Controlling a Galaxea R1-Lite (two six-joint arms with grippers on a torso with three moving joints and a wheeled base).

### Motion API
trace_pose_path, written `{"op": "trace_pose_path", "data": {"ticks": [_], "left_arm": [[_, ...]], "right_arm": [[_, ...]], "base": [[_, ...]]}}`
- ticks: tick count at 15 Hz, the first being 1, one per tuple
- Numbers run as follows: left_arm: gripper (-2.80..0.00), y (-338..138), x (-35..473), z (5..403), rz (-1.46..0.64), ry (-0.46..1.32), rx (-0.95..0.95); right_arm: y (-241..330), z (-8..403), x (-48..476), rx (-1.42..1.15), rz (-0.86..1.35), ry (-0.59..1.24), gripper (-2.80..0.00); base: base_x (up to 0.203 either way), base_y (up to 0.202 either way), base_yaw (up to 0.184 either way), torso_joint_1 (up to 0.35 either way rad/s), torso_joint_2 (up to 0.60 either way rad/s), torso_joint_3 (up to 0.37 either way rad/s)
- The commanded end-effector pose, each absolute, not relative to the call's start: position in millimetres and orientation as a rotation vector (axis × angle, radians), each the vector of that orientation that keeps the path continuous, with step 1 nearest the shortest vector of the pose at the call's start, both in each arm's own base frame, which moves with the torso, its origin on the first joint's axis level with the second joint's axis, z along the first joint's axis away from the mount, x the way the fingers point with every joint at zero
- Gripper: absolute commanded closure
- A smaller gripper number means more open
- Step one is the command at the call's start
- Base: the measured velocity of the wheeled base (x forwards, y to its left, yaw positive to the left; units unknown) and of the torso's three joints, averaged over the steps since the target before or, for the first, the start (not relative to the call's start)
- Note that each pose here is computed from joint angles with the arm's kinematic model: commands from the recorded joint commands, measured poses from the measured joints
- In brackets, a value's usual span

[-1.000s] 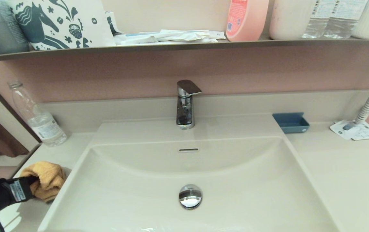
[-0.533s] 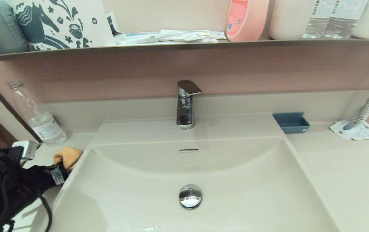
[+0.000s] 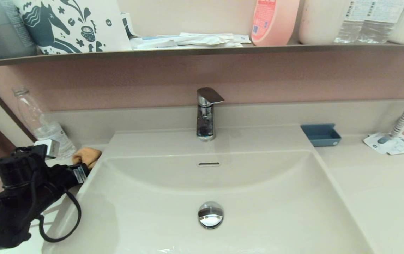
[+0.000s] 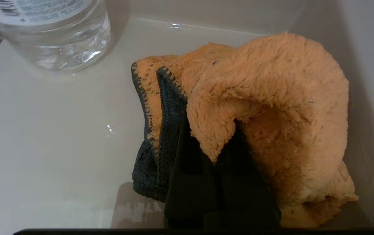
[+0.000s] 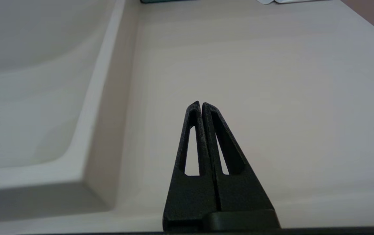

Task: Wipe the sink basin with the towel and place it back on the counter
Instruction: Wipe the sink

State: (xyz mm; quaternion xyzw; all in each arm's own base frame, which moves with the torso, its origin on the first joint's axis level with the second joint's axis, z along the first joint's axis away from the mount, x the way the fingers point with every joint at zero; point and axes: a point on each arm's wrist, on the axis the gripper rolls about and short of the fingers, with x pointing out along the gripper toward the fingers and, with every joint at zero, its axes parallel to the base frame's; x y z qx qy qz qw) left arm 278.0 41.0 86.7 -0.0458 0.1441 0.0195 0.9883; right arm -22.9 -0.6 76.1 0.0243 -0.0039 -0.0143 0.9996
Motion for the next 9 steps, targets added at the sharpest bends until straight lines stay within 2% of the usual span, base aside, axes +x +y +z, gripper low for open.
{"op": "trace_pose_path", "data": {"ticks": [1,5,9], "left_arm": [[0.00,43,287,90,0.033,0.282,-0.093],[0.00,52,295,103,0.034,0.293,-0.100],[0.00,63,282,140,0.018,0.335,-0.128]], "right_arm": [[-1,76,-23,0.048,-0.029,-0.007,0.00],[-1,76,-23,0.049,-0.029,-0.007,0.00],[-1,76,-23,0.049,-0.029,-0.007,0.00]], "base": [[0.000,0.000,0.000,0.000,0.00,0.000],[0.000,0.000,0.000,0.000,0.00,0.000],[0.000,0.000,0.000,0.000,0.00,0.000]]}}
